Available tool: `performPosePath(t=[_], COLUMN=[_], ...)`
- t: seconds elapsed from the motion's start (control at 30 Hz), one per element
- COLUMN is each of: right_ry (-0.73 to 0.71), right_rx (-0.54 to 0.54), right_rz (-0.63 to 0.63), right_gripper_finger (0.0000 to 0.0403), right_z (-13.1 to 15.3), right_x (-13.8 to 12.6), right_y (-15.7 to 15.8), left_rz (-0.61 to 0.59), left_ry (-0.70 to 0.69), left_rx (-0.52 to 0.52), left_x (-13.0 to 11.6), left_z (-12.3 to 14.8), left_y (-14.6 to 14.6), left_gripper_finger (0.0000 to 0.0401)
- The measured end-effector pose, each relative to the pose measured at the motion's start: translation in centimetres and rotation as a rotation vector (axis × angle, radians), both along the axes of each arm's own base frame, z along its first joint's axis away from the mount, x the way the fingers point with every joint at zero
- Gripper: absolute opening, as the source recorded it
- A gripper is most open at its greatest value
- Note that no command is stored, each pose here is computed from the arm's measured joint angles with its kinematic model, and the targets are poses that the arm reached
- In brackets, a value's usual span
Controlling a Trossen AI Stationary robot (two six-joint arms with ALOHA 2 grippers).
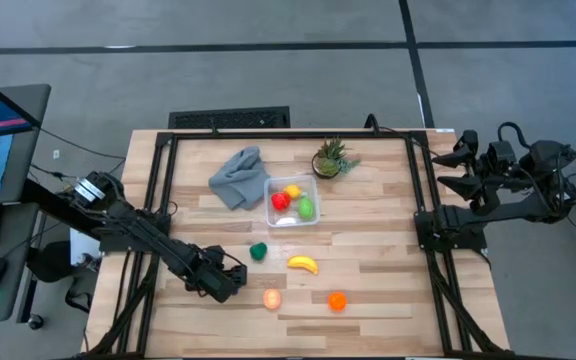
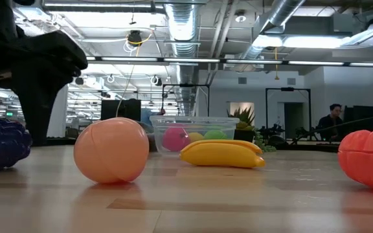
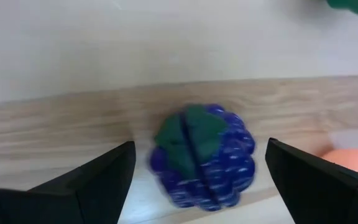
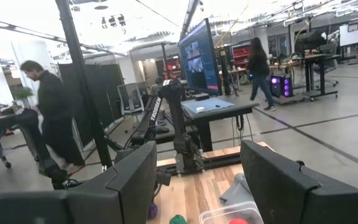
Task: Pick and placing Produce into tupperware
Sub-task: Put the purple grapes into the transparent bin
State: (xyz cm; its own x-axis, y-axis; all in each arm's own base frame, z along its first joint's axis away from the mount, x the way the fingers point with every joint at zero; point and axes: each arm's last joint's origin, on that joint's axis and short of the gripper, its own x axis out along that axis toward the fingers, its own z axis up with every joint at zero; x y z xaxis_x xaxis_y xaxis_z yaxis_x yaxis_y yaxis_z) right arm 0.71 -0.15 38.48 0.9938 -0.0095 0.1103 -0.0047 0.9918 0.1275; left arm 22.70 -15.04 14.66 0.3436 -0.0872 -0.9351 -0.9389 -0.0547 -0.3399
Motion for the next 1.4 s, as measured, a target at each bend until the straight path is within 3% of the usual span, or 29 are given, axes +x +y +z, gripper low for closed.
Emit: performPosePath(t=[0.77, 1.4], right_ry=[0.0, -0.001], right_rx=[0.002, 0.002], right_rz=[0.0, 0.0], right_gripper_finger=[0.0256, 0.0256], right_z=[0.0, 0.01], right_x=[0.0, 0.0], right_y=[0.0, 0.0], left_rz=[-0.003, -0.037], left_ry=[0.009, -0.031], left_rx=[-0.007, -0.014], left_x=[0.0, 0.05], left_z=[-0.05, 0.63], left_y=[0.03, 0.01], left_gripper_finger=[0.0234, 0.023])
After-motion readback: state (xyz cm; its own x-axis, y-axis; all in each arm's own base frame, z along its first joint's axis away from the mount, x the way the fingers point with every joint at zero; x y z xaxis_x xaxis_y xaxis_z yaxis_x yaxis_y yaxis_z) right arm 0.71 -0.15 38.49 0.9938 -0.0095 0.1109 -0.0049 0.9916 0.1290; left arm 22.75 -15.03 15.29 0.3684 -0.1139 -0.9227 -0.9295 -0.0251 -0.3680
